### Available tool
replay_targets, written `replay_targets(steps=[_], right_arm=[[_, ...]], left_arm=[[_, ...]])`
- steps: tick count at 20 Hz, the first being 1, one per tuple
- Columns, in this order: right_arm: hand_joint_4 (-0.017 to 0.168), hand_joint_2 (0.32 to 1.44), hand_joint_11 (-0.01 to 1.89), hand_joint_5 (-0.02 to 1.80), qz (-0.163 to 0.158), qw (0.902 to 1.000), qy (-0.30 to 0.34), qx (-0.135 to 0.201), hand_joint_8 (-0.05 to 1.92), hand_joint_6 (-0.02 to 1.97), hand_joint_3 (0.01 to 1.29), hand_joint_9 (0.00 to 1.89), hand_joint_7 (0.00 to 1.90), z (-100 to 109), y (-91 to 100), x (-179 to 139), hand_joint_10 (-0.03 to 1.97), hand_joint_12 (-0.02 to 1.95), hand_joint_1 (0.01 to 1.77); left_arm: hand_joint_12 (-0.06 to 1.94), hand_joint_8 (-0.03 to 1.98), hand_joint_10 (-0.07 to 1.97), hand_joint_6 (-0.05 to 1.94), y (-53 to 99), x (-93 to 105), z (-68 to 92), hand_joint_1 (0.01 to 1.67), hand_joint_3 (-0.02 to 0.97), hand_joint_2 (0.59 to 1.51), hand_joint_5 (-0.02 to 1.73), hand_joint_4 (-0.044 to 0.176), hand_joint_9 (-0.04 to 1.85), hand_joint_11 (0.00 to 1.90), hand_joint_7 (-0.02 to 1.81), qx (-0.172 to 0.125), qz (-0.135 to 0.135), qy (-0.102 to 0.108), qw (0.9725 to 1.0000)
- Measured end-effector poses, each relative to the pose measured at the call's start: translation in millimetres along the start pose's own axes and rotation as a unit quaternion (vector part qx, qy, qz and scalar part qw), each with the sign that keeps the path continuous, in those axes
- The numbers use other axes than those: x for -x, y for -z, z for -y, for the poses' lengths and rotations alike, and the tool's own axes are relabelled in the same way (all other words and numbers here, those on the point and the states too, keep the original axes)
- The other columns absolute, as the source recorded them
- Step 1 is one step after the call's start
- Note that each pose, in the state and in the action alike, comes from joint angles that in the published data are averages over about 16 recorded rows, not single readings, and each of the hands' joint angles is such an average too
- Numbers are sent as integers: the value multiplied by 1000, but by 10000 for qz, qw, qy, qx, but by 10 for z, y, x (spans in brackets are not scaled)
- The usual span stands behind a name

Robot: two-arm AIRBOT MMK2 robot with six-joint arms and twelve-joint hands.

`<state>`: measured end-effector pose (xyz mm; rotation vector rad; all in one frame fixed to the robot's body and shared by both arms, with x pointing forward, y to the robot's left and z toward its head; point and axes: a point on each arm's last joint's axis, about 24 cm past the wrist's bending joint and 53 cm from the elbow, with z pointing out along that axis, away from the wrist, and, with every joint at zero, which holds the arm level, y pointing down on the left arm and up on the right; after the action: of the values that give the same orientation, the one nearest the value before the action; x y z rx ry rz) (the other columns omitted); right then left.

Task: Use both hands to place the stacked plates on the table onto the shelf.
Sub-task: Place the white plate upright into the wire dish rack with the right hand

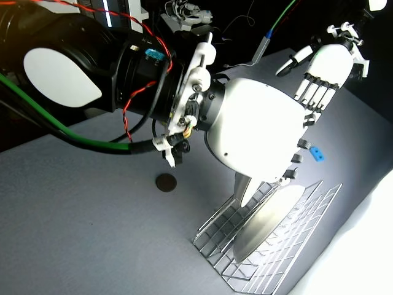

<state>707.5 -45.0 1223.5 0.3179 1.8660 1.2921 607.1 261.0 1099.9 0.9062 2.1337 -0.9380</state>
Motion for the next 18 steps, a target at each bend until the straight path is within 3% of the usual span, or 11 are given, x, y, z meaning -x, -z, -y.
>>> replay_targets(steps=[18], right_arm=[[7, 987, 891, 1018, 38, 9995, -234, -209, 774, 812, 11, 1328, 1110, 329, -210, -44, 122, 1099, 1231]], left_arm=[[10, 8, 21, 7, -26, -25, 64, 16, 21, 1120, 68, 0, 38, 20, 74, -113, -50, -16, 9999]])
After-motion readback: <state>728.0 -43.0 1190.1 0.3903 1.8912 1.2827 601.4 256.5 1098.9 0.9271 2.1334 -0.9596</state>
